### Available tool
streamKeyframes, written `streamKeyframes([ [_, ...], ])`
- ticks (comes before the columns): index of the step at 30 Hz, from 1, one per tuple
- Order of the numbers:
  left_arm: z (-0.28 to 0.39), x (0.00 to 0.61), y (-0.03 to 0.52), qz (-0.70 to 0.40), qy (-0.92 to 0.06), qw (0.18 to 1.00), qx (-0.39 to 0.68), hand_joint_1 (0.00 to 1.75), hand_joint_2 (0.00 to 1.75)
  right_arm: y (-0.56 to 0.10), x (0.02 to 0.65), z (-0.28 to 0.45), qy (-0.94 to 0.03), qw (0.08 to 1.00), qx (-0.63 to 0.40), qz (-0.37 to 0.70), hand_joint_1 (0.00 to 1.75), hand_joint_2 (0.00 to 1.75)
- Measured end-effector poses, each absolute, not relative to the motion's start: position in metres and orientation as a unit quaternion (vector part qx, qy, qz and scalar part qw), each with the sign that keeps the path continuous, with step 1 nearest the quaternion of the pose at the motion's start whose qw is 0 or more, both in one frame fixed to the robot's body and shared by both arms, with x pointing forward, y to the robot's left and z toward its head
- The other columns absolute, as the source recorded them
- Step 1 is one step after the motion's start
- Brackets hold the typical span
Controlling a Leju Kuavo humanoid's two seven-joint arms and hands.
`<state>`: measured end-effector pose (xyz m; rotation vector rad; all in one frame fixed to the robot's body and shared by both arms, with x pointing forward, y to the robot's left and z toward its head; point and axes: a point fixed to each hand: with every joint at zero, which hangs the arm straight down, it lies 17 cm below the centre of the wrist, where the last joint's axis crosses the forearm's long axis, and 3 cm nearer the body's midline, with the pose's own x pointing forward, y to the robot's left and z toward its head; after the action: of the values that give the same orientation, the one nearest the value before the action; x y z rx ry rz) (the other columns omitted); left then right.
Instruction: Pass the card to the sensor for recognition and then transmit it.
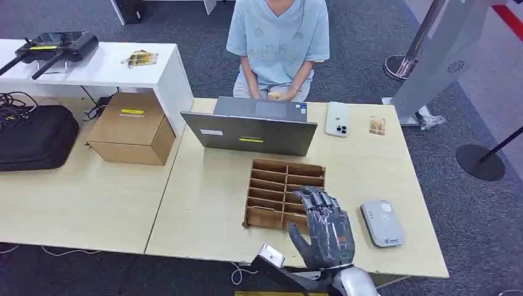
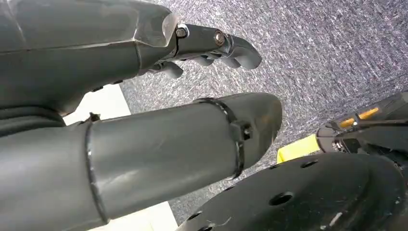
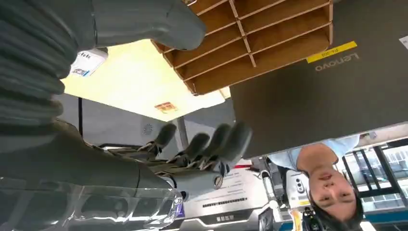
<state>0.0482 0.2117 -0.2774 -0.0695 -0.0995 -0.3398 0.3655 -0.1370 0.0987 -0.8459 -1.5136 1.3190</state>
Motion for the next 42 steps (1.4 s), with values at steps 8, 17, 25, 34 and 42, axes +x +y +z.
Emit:
streamKeyframes([
  [8, -0.277, 0.048, 0.212, -0.171, -0.05, 0.983, -0.033, 0.0, 0.0, -0.142, 0.362, 0.084, -0.592, 0.474, -0.355, 0.546, 0.65, 1.75],
  [17, -0.277, 0.05, 0.213, -0.176, -0.051, 0.983, -0.032, 0.0, 0.0, -0.159, 0.36, 0.062, -0.545, 0.495, -0.374, 0.564, 0.84, 1.75],
  [25, -0.277, 0.058, 0.213, -0.176, -0.055, 0.982, -0.03, 0.0, 0.0, -0.16, 0.358, 0.053, -0.53, 0.503, -0.376, 0.57, 0.89, 1.75],
  [34, -0.276, 0.062, 0.213, -0.18, -0.058, 0.982, -0.029, 0.0, 0.0, -0.164, 0.356, 0.046, -0.52, 0.512, -0.378, 0.569, 0.7, 1.75],
  [42, -0.276, 0.066, 0.214, -0.19, -0.061, 0.98, -0.027, 0.0, 0.0, -0.172, 0.356, 0.04, -0.508, 0.516, -0.387, 0.571, 0.87, 1.75],
])
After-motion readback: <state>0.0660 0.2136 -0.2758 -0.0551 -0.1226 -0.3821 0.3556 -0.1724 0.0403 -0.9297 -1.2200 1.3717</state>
